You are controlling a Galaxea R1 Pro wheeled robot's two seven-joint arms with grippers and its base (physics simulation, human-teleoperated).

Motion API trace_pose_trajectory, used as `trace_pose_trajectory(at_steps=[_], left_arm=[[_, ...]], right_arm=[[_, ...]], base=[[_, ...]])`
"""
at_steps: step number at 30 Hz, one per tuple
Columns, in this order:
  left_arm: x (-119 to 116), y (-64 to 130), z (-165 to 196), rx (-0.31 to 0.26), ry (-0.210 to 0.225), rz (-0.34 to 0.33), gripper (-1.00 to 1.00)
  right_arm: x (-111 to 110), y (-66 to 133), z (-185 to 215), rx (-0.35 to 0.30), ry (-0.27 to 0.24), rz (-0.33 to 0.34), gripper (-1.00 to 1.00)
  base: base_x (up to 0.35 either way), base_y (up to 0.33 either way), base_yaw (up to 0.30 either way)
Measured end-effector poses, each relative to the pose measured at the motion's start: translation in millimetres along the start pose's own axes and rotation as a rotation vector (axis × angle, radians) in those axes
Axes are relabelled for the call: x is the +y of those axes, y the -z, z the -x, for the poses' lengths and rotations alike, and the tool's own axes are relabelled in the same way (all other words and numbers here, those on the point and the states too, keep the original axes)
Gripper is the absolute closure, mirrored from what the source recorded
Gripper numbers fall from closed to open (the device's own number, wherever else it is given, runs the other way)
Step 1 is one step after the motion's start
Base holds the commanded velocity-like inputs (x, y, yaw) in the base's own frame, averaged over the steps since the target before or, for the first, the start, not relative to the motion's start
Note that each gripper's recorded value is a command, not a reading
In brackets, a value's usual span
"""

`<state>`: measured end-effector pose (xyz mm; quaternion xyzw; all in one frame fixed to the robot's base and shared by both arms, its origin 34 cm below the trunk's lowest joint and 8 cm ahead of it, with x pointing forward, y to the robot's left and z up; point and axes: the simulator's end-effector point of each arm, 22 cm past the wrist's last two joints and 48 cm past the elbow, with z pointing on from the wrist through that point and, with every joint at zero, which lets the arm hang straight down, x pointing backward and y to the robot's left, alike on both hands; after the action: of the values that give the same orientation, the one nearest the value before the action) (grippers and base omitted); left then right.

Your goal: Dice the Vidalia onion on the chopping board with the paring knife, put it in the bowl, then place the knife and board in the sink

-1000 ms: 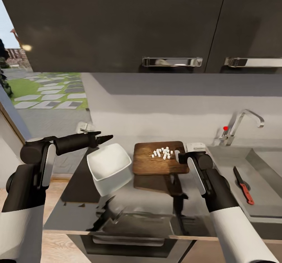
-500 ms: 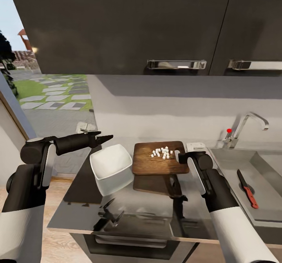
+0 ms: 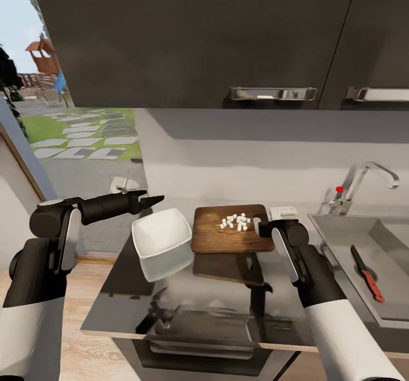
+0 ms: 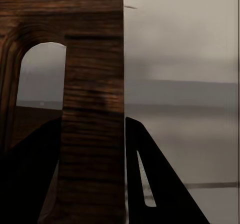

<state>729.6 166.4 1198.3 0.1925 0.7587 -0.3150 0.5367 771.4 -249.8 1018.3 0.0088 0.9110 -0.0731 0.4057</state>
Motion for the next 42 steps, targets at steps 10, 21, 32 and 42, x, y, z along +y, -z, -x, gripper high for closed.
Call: trace_pose_trajectory(at_steps=[10, 21, 32, 42], left_arm=[[0.0, 0.0, 0.0, 0.000, 0.000, 0.000, -1.00], [-4.3, 4.1, 6.6, -0.010, -0.009, -0.001, -1.00], [-10.3, 8.3, 14.0, -0.021, -0.020, -0.004, -1.00], [-14.6, 12.3, 20.3, -0.031, -0.029, -0.004, -1.00]], right_arm=[[-0.1, 0.2, 0.5, -0.001, 0.000, 0.000, 1.00], [-1.2, 6.5, 6.3, -0.014, -0.002, -0.001, 1.00], [-2.7, 14.4, 13.7, -0.031, -0.004, -0.002, 1.00], [-3.8, 20.5, 18.8, -0.043, -0.006, -0.002, 1.00]], base=[[0.000, 0.002, 0.000], [0.000, 0.000, 0.000], [0.000, 0.000, 0.000], [0.000, 0.137, 0.000]])
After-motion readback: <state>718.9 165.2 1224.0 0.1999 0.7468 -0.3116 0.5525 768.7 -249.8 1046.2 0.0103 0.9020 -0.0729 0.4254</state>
